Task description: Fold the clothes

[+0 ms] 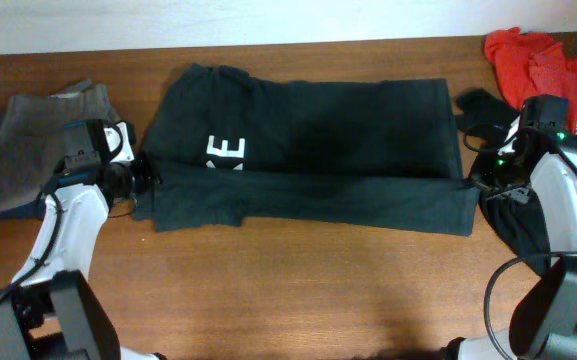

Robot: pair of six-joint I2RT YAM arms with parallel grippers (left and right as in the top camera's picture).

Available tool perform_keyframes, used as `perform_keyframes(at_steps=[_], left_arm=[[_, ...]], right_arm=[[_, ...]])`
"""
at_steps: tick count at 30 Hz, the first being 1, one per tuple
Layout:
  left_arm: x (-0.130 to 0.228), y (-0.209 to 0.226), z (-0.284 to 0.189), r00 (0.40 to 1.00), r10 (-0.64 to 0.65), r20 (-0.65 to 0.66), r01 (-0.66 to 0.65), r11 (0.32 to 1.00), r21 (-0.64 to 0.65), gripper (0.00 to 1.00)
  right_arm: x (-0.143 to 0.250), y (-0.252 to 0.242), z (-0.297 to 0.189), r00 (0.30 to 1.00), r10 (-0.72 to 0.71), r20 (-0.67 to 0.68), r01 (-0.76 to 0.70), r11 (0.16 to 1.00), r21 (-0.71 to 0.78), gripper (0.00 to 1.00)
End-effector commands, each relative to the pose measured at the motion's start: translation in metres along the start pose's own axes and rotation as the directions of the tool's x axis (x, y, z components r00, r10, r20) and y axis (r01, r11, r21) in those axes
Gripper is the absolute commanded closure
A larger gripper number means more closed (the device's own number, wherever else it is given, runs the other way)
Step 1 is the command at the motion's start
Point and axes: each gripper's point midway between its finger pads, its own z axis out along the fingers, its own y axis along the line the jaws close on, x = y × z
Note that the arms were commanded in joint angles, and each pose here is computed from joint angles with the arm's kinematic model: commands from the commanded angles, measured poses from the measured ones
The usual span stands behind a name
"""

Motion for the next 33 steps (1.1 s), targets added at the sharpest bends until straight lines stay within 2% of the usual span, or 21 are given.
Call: perform_keyframes(at_steps=[1,8,14,23,28,33], left_arm=[[0.006,0.009,0.017,0.999,-0.018,-0.033,0.017,0.999,-0.028,1.00],[0.004,0.012,0.027,0.999,-0.017,-0.030,0.016,0.999,-0.028,1.00],[-0.003,0.011,0.027,1.000,-0.008,-0.002,0.008,1.000,-0.022,1.00],[-0.008,0.010,0.027,1.000,-0.001,0.019,0.001,1.000,-0.018,1.00],[-0.011,0.010,0.027,0.999,0.003,0.032,-0.003,1.000,-0.019,1.00],[-0.011,0.014,0.029,1.000,0.002,0.031,-0.001,0.999,-0.042,1.00]], right_arm=[[-0.003,0.007,0.012,1.000,-0.003,-0.015,0.002,1.000,-0.031,0.96],[-0.002,0.030,0.033,0.995,-0.093,-0.024,0.092,0.995,-0.041,0.96],[-0.012,0.044,0.041,0.991,-0.131,0.022,0.132,0.991,-0.036,0.96],[-0.024,0.040,0.040,0.989,-0.129,0.073,0.130,0.992,-0.002,0.96],[-0.032,0.030,0.039,0.991,-0.086,0.104,0.080,0.995,0.058,0.96],[-0.037,0.032,0.039,0.989,-0.078,0.129,0.072,0.996,0.051,0.96]])
